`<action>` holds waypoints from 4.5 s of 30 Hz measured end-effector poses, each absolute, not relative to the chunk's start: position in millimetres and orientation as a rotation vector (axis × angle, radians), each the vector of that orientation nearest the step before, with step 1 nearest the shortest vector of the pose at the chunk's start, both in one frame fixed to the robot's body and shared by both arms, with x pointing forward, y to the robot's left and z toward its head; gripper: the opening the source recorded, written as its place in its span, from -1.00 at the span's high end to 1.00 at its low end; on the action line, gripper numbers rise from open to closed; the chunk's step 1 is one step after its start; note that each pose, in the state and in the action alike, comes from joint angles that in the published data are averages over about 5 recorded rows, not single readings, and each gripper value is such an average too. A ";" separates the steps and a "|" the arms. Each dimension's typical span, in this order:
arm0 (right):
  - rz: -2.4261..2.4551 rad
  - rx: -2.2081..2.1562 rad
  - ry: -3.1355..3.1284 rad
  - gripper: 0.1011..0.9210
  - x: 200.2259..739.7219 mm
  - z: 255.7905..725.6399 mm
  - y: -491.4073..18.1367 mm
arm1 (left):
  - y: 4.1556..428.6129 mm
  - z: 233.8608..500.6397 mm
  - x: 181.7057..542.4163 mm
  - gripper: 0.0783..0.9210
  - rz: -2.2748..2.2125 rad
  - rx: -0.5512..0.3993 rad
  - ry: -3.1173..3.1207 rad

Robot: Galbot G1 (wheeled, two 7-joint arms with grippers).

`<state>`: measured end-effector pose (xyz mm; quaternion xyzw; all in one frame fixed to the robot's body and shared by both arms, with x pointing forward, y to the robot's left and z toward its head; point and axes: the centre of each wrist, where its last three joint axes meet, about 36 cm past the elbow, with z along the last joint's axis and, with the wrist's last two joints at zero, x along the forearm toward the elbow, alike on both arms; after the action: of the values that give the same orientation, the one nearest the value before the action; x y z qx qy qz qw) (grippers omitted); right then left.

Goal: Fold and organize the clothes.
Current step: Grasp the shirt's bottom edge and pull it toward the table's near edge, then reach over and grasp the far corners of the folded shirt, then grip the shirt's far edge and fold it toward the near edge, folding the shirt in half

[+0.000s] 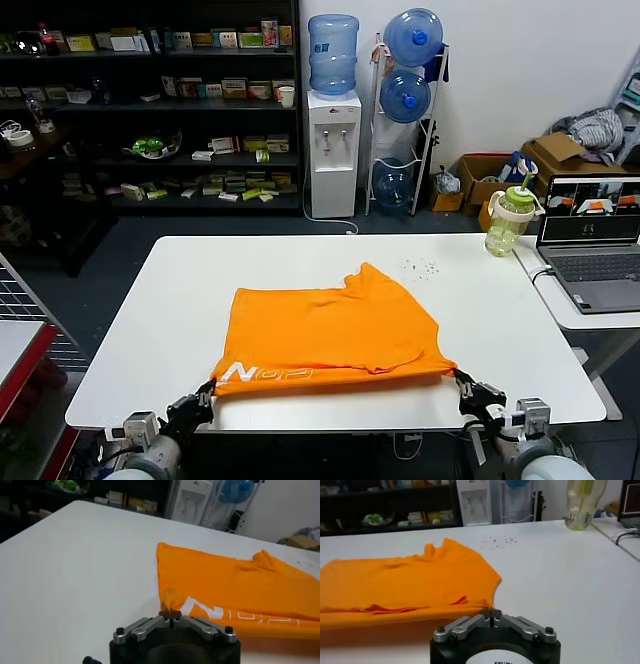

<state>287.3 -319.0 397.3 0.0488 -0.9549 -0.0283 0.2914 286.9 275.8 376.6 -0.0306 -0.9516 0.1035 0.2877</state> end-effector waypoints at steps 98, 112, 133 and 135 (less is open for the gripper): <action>-0.097 0.255 -2.490 0.94 608.0 362.0 -230.2 | 268.2 333.1 528.0 0.82 0.213 -0.133 -2.553; -0.145 0.263 -2.573 0.94 588.2 380.8 -240.5 | 272.3 346.5 518.4 0.97 0.218 -0.138 -2.624; -0.124 0.239 -2.546 0.94 486.1 403.8 -286.4 | 258.6 381.2 424.8 0.97 0.194 -0.236 -2.695; -0.119 0.238 -2.542 0.94 474.8 405.9 -290.3 | 256.8 383.7 415.1 0.97 0.190 -0.242 -2.695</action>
<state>474.8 -290.3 405.9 0.0891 -0.9522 -0.0446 0.2889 415.1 256.8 383.7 -0.0873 -0.9708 0.0683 0.2127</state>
